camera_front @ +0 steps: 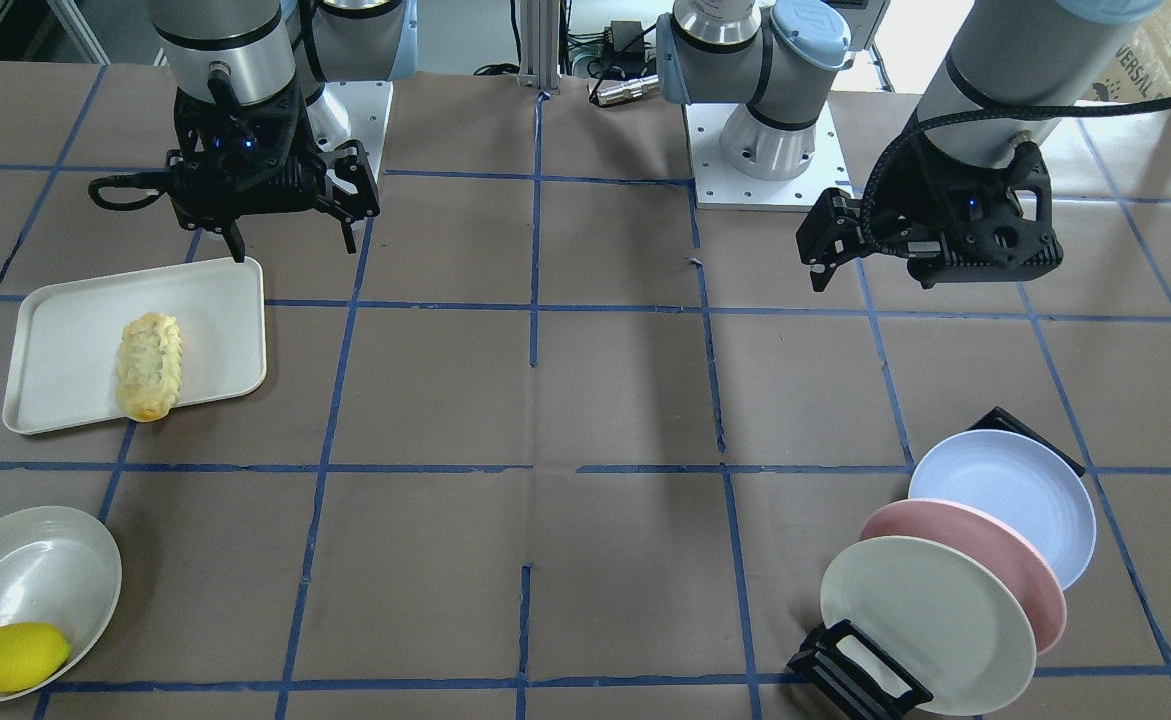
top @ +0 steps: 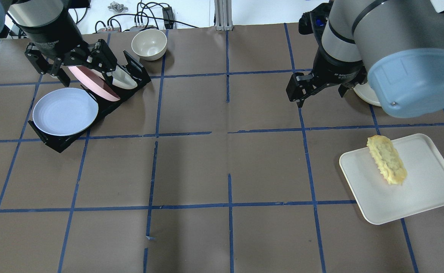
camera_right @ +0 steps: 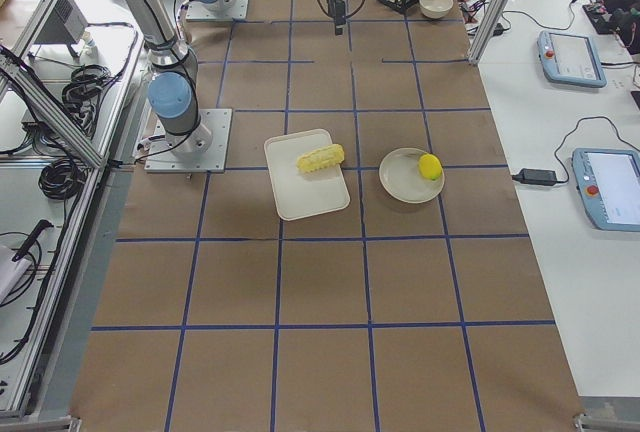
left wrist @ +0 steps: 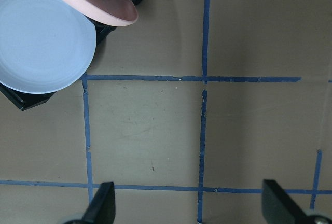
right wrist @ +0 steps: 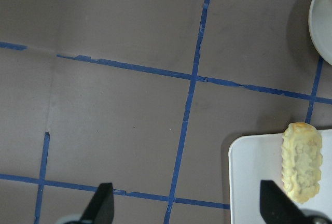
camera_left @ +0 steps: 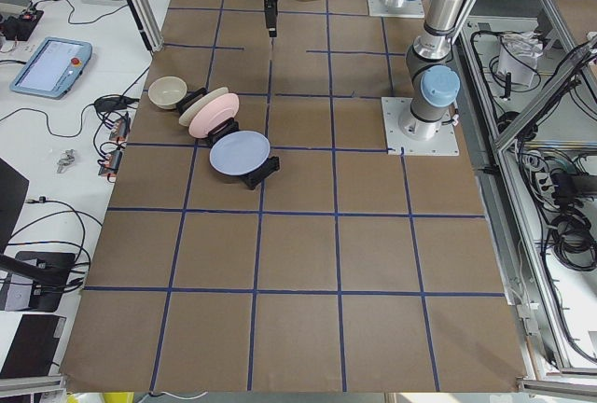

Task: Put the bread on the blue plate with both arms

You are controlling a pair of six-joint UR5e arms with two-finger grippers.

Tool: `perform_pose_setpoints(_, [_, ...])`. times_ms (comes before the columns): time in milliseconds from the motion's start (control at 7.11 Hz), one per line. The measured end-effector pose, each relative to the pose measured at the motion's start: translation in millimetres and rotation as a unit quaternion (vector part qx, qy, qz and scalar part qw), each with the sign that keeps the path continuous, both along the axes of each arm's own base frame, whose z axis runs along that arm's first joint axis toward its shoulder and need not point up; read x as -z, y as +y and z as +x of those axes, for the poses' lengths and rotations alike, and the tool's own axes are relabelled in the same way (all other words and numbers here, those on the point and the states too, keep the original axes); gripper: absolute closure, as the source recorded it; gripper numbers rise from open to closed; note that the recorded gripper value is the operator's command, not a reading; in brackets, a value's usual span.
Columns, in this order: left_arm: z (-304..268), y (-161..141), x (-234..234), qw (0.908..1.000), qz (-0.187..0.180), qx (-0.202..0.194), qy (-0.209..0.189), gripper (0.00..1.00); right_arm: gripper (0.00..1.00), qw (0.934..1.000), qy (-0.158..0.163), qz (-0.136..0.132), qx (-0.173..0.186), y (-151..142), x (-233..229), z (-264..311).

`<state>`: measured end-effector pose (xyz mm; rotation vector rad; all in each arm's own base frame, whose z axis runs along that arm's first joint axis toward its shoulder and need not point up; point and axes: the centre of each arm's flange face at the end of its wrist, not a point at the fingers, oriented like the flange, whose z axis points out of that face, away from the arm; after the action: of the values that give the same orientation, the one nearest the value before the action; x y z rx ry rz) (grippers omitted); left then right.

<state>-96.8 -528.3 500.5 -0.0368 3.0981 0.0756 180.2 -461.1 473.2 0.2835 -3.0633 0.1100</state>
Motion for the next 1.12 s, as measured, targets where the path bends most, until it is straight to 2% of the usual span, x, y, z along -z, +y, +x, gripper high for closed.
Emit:
perform_pose_setpoints(422, [-1.9, 13.8, -4.5, 0.9999, 0.008, 0.01, 0.003, 0.0, 0.0, 1.0, 0.001, 0.009, 0.0, -0.2, 5.4, 0.3])
perform_pose_setpoints(703, [24.8, 15.1, -13.3, 0.9971, 0.016, 0.074, 0.009, 0.0, 0.0, 0.9999, 0.001, 0.011, 0.0, -0.6, 7.2, 0.3])
perform_pose_setpoints(844, [63.5, 3.1, -9.0, 0.9964, 0.02, 0.08, 0.017, 0.0, 0.0, 0.9999, 0.002, 0.014, 0.0, -1.1, 10.3, -1.3])
perform_pose_setpoints(1125, [163.2, -34.6, 17.1, 0.9949, 0.029, 0.083, 0.049, 0.0, 0.0, 0.999, 0.012, 0.043, -0.003, 2.2, 44.6, -19.6])
